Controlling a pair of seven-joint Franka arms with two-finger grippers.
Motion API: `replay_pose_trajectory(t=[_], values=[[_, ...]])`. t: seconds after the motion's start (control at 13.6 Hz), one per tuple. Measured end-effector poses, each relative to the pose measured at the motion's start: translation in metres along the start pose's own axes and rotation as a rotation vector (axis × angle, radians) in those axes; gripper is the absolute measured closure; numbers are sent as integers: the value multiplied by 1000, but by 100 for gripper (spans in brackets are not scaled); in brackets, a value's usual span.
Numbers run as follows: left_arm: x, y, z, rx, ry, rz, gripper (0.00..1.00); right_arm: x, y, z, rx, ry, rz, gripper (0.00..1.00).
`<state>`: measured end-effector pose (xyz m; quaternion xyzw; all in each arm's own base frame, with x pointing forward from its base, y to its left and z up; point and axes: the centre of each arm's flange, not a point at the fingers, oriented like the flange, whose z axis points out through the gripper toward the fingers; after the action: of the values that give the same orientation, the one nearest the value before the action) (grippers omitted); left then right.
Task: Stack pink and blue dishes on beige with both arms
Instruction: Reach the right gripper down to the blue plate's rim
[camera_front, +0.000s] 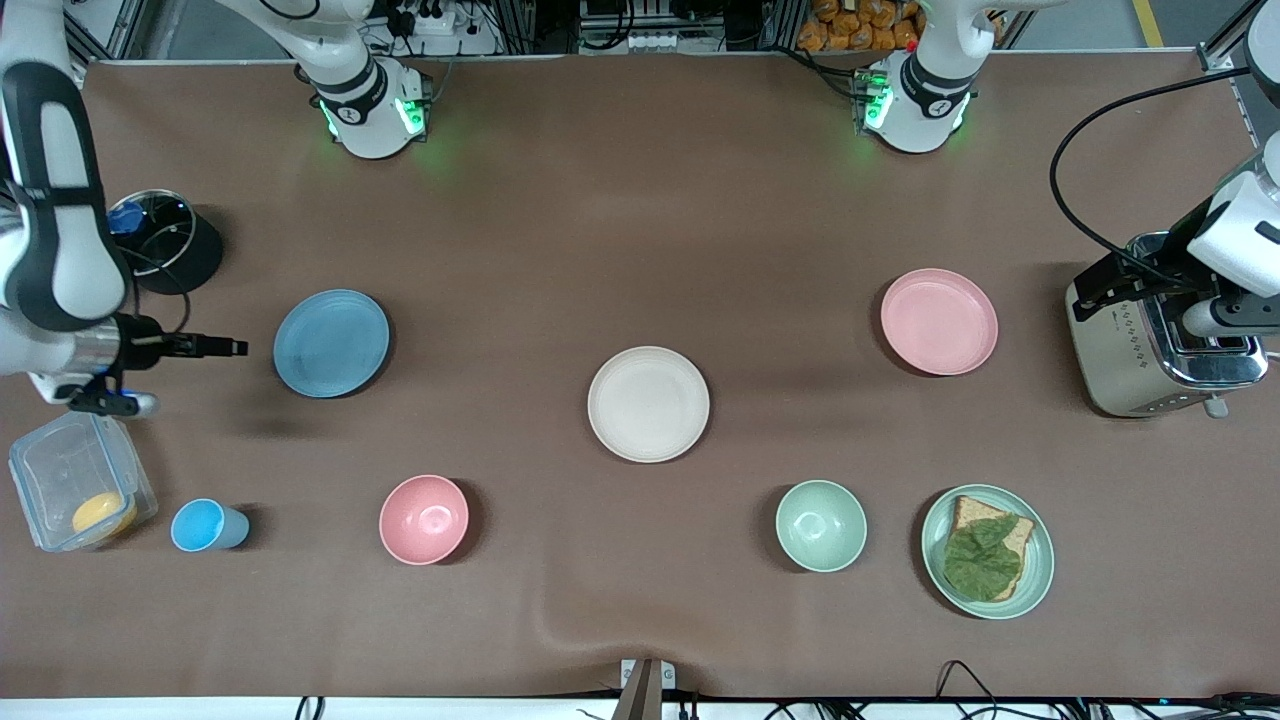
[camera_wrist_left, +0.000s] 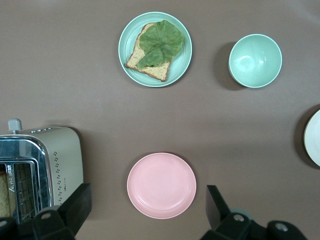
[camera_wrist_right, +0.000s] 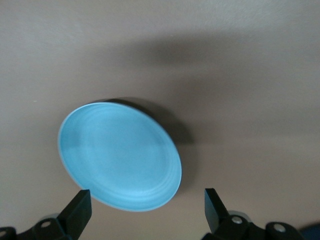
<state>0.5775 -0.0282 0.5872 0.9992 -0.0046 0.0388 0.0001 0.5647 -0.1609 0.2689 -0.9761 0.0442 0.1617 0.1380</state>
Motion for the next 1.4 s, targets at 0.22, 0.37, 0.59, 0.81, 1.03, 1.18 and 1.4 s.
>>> replay_pose_trajectory(t=[0.22,0.37,0.59,0.81,1.03,1.18,1.4], values=[[0,0,0,0,0,0,0,11,18,36,35,-23,-43,0],[0,0,0,0,0,0,0,13,21,50,42,-41,-70,0],[0,0,0,0,0,-1,0,17,23,65,50,-56,-152,0],[0,-1,0,0,0,-1,0,21,26,81,55,-65,-203,0],[0,-2,0,0,-1,-4,0,24,20,92,59,-80,-226,0],[0,-6,0,1,-1,-10,0,27,9,99,59,-94,-245,0],[0,-7,1,1,-3,-12,0,31,-8,112,56,-118,-294,11]])
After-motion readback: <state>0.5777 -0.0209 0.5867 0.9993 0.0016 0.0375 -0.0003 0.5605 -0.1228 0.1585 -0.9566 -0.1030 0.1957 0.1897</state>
